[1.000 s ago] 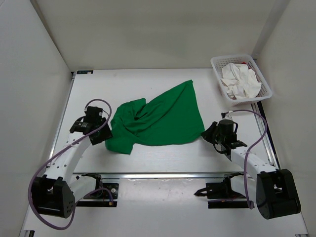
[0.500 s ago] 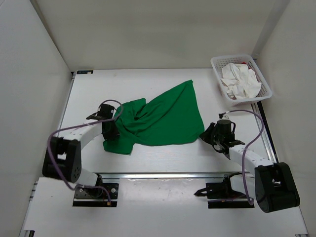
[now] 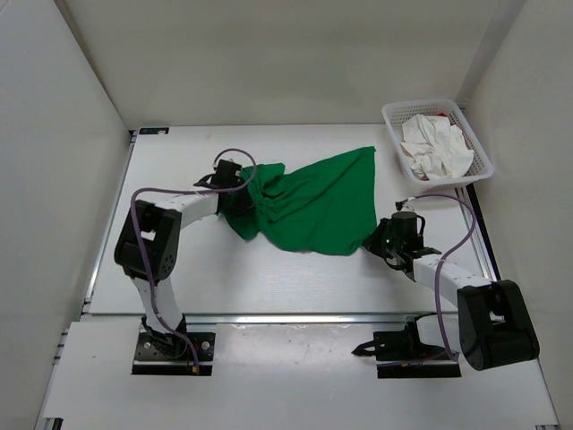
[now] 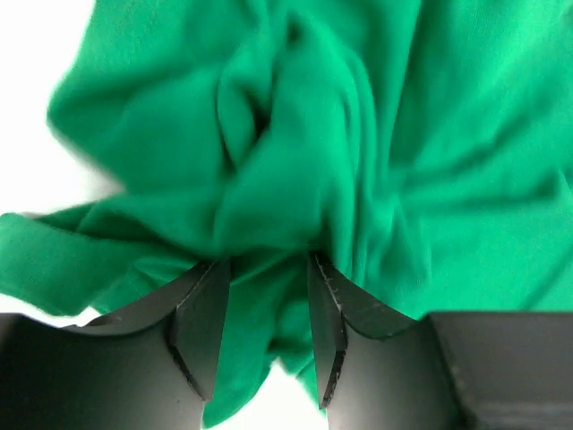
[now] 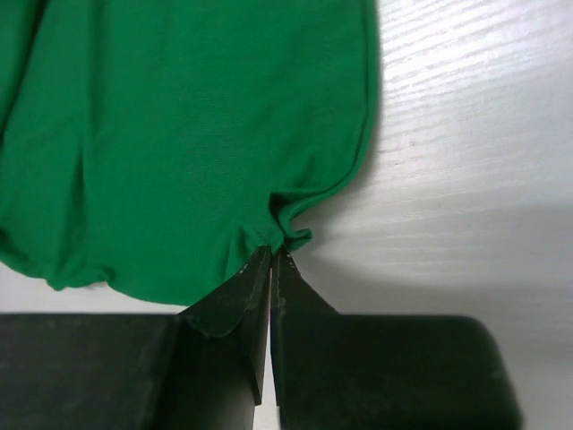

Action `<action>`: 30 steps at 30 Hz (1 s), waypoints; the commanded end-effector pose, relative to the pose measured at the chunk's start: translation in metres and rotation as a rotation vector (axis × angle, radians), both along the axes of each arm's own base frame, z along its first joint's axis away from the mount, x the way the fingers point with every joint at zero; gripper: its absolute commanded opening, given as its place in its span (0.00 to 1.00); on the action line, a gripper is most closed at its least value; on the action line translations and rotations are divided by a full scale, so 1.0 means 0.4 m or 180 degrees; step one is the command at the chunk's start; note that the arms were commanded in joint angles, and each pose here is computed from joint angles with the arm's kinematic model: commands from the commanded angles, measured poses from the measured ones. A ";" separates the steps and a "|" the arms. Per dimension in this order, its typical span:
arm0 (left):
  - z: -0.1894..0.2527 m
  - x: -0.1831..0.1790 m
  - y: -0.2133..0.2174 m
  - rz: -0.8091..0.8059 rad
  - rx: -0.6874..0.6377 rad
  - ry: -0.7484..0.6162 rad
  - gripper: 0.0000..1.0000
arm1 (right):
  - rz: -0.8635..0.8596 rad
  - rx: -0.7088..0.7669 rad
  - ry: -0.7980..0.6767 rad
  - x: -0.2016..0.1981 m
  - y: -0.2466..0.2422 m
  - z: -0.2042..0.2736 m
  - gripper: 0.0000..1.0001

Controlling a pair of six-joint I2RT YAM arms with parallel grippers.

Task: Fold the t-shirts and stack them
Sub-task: Flatten out the tshirt

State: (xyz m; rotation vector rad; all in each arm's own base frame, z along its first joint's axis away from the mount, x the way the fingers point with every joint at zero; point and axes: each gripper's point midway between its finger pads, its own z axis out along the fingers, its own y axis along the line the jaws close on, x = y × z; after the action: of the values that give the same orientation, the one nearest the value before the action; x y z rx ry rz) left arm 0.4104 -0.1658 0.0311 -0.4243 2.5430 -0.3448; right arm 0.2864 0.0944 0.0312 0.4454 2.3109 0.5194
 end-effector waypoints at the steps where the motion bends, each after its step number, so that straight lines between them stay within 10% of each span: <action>1: 0.067 -0.040 0.069 0.0242 -0.0186 -0.0225 0.51 | 0.0001 -0.0021 -0.0268 0.044 -0.001 0.048 0.00; 12: 0.078 -0.224 0.314 0.1093 -0.0536 -0.0550 0.49 | 0.0080 0.0035 -0.0361 0.028 0.017 0.064 0.00; 30: -0.026 -0.075 0.286 0.1217 -0.0549 -0.0279 0.47 | 0.0151 0.0008 -0.0355 0.018 0.030 0.064 0.00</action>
State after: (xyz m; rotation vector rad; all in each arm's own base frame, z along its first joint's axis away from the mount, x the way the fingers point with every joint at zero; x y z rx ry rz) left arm 0.3738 -0.0506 0.0236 -0.9243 2.2857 -0.4642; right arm 0.2877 0.1064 0.0508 0.3744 2.2550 0.5584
